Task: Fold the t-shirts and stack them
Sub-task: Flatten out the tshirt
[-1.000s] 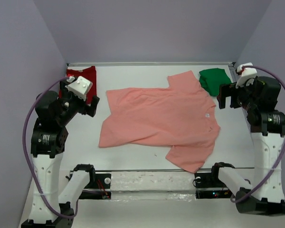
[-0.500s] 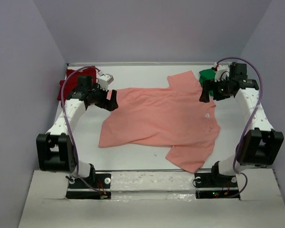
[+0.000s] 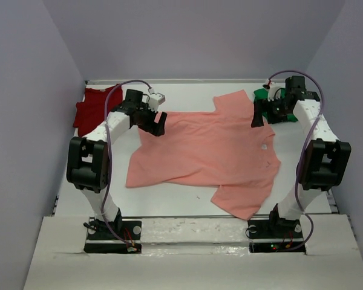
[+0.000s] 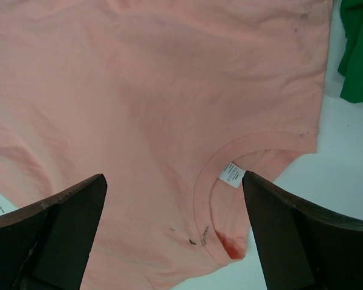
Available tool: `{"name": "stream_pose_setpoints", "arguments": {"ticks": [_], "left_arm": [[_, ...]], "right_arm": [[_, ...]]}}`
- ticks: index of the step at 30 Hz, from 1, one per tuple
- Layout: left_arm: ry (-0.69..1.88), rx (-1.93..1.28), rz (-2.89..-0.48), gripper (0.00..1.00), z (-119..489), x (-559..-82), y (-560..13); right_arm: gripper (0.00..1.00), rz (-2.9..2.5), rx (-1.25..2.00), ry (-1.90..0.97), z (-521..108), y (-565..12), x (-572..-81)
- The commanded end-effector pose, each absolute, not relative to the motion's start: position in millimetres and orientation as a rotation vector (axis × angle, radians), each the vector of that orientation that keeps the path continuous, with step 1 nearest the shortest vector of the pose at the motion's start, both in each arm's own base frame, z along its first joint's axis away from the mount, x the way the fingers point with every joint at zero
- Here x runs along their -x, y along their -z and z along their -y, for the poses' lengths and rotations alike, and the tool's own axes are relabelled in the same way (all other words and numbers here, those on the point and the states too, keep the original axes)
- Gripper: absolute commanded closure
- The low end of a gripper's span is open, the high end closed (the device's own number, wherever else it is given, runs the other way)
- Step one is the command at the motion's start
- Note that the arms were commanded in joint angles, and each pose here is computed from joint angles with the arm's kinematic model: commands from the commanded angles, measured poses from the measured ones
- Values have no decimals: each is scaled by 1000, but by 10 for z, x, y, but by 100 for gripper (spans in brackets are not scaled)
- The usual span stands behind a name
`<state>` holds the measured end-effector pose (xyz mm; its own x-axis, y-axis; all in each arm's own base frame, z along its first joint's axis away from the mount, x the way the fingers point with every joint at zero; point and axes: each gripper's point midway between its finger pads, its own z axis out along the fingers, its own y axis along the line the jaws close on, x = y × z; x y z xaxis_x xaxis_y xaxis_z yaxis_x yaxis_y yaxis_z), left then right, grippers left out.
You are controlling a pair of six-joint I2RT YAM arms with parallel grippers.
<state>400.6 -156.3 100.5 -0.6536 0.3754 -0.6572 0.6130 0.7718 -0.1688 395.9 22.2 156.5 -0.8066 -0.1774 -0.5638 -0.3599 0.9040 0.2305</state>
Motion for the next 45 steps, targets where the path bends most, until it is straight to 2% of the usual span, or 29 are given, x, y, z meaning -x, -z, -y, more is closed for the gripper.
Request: {"name": "stream_pose_setpoints", "arguments": {"ticks": [1,5,20,31,39,45], "left_arm": [[315,-615,-2291,1,1409,-4380,-1138],[176,-563,-2370,1,1220,-4502,-970],[357,-544,-2439,1,1294,-4974,-872],[437,-504,-2527,1,1161,-4989,-754],[317,-508,-2552,1,979,-4919,-701],[128,-461,-2563,2,730,-4992,-620]], "right_arm": [[0,-2500,415,-436,-190,-1564,-4084],[0,-2497,423,-436,-188,-1560,-4105],[0,-2518,442,-428,-185,-1484,-3933],[0,-2509,435,-353,-98,-1576,-3973],[0,-2504,434,-366,-116,-1585,-3983],[0,-2512,436,-392,-147,-1544,-3936]]}}
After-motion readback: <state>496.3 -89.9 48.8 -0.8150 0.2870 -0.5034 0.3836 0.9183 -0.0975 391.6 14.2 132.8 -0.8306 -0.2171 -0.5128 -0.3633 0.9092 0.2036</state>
